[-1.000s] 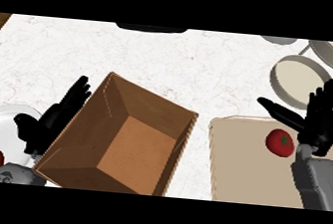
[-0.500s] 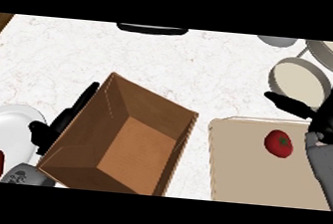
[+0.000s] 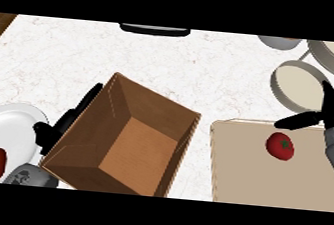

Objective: Pick the tomato from the tray and place it in the tiered basket

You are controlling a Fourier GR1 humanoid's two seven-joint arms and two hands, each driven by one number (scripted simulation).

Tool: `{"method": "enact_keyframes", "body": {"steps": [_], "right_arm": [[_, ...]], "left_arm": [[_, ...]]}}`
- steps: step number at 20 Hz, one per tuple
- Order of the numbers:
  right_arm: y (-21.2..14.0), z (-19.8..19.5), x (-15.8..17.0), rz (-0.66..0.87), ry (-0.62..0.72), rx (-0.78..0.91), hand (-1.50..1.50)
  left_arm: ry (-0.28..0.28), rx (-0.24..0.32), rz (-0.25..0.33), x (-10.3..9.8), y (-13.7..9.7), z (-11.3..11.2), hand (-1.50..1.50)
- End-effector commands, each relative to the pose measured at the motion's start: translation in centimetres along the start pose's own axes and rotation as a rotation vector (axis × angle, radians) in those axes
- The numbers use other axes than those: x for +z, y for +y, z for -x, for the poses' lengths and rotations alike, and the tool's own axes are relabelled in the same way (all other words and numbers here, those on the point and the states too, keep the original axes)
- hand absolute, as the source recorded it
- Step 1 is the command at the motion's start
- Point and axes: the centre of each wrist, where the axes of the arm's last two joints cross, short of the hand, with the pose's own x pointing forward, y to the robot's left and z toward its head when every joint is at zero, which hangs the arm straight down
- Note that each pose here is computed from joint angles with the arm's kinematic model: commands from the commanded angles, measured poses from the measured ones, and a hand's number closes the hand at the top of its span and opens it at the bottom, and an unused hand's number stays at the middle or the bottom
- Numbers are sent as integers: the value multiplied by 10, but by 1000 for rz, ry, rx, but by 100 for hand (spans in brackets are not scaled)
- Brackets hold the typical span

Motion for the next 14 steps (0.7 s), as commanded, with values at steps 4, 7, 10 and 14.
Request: {"method": "enact_keyframes", "body": {"steps": [4, 7, 10, 14], "right_arm": [[-50, -84, 56, -103, 118, 212, -150], [-35, -89, 71, -130, 174, 207, -150], [-33, -85, 65, -110, 201, 215, -150], [-23, -73, 56, -15, 241, 256, -150]], "left_arm": [[14, -15, 3, 3, -4, 14, 0], [-1, 5, -10, 1, -7, 10, 0], [11, 2, -2, -1, 1, 7, 0], [0, 9, -10, -5, 3, 10, 0]]}}
